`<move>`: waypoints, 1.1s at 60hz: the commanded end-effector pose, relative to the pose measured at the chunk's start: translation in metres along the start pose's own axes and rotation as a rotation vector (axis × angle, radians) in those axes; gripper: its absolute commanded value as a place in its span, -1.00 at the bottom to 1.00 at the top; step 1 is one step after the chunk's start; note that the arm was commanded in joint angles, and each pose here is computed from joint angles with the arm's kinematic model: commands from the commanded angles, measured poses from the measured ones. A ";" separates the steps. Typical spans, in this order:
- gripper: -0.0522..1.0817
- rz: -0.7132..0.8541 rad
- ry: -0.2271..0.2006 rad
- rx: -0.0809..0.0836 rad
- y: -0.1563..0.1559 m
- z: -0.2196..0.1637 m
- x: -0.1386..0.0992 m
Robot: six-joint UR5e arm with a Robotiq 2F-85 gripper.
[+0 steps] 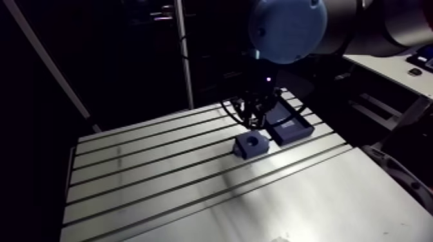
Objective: Pick up the bearing and press it into the housing until flush.
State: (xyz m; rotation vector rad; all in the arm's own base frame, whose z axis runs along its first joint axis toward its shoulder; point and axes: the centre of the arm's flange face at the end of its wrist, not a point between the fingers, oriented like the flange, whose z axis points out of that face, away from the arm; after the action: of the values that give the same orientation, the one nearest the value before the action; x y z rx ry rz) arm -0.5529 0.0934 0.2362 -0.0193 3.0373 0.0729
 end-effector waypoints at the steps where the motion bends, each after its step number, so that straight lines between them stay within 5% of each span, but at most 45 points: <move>1: 0.44 -0.003 0.002 0.000 -0.002 0.014 0.001; 66: 0.45 -0.008 0.003 -0.001 -0.002 0.039 0.009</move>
State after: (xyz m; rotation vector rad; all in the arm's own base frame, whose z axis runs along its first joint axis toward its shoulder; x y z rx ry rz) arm -0.5582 0.0934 0.1978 -0.0292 3.0420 0.0750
